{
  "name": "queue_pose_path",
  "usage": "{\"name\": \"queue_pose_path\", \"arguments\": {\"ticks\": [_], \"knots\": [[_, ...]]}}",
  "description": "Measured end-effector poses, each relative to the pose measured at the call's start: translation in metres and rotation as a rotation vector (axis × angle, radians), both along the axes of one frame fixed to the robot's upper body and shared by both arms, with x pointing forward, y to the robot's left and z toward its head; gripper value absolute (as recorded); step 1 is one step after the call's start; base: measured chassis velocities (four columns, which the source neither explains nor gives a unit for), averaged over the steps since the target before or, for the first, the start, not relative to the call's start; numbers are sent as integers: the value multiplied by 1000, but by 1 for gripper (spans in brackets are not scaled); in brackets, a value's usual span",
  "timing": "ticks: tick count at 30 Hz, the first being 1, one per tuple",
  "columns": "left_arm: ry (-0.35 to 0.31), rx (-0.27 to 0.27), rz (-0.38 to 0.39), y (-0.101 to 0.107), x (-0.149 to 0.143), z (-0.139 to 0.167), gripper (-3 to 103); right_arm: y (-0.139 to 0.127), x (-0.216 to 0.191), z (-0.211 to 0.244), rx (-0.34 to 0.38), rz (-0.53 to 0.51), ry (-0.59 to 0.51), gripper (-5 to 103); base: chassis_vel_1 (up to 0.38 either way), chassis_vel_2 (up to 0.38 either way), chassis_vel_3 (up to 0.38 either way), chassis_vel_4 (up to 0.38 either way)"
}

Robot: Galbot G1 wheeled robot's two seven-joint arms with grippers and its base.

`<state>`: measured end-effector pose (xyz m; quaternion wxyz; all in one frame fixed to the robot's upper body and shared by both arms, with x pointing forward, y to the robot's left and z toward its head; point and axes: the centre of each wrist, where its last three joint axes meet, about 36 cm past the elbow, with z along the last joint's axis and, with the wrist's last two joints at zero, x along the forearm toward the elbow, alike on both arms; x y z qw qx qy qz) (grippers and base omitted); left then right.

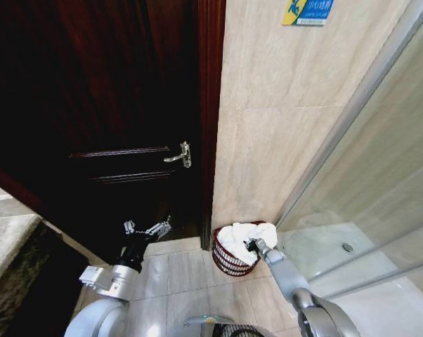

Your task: Discard the used towel into the hamper.

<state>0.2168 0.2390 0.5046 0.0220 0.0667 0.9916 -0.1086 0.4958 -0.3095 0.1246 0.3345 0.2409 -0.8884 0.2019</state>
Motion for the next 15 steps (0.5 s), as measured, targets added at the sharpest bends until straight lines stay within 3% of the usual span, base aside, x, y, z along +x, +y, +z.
{"name": "queue_pose_path", "arguments": {"ticks": [10, 15], "knots": [[0, 0, 0, 0, 0, 0, 100, 10, 4, -2, -25, 0, 37, 14, 0, 0, 0, 0], [0, 0, 0, 0, 0, 0, 100, 11, 4, -3, -15, -69, 28, 14, 0, 0, 0, 0]]}}
